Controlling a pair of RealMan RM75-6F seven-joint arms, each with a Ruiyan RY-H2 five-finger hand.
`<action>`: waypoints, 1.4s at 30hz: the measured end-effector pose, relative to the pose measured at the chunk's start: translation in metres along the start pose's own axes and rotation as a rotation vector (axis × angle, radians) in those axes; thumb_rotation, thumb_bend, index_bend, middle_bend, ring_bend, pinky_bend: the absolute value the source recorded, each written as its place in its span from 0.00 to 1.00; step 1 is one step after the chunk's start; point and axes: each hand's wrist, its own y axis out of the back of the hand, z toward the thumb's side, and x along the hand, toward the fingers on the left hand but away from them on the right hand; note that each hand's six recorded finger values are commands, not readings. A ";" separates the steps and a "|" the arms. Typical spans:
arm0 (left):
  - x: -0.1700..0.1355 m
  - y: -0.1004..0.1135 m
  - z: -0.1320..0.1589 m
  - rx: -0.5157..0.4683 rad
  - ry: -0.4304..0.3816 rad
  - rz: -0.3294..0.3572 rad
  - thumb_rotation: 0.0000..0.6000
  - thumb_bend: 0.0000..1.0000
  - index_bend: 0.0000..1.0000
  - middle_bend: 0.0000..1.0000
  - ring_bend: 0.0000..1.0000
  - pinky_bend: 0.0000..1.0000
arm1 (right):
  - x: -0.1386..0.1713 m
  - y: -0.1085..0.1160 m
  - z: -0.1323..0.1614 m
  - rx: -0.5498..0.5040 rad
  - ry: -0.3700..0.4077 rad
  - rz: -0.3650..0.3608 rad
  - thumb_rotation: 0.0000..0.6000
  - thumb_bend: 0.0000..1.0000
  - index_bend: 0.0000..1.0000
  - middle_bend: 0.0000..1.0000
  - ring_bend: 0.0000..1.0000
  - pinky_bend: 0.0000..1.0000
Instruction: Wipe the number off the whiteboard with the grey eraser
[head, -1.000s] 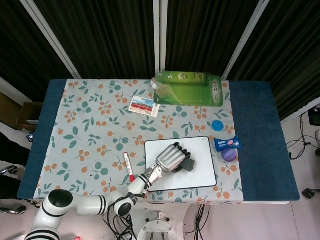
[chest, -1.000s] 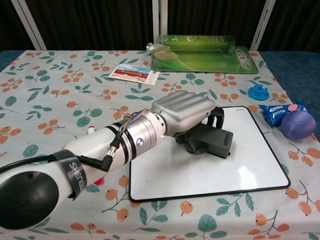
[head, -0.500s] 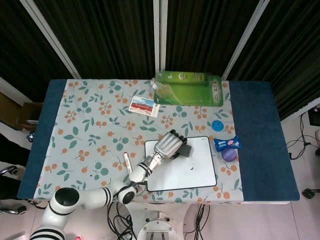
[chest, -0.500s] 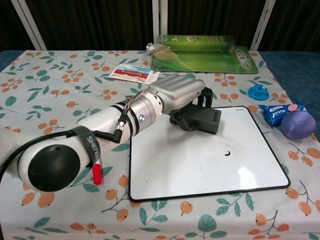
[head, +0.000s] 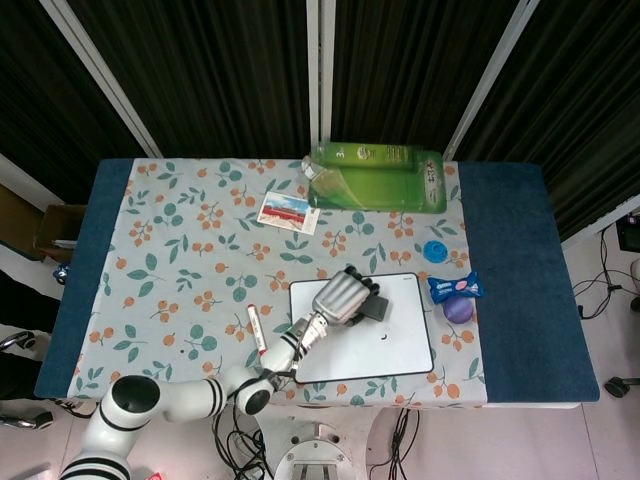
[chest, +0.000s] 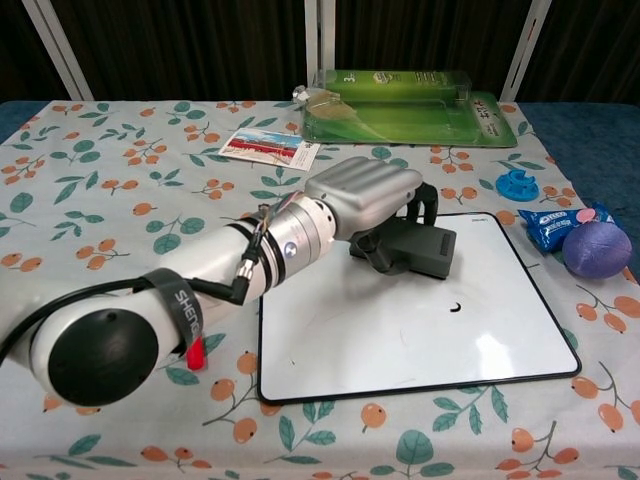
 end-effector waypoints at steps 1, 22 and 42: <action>-0.001 -0.001 0.003 -0.008 -0.003 0.000 1.00 0.48 0.59 0.59 0.54 0.30 | 0.000 0.000 0.000 0.001 0.000 0.000 1.00 1.00 0.00 0.00 0.00 0.00; -0.038 -0.018 0.057 -0.060 -0.114 -0.030 1.00 0.49 0.61 0.61 0.55 0.29 | -0.001 -0.007 -0.002 0.006 -0.003 0.019 1.00 1.00 0.00 0.00 0.00 0.00; -0.013 0.009 -0.013 0.018 0.100 0.084 1.00 0.51 0.61 0.61 0.56 0.29 | -0.002 -0.008 -0.001 0.008 -0.003 0.023 1.00 1.00 0.00 0.00 0.00 0.00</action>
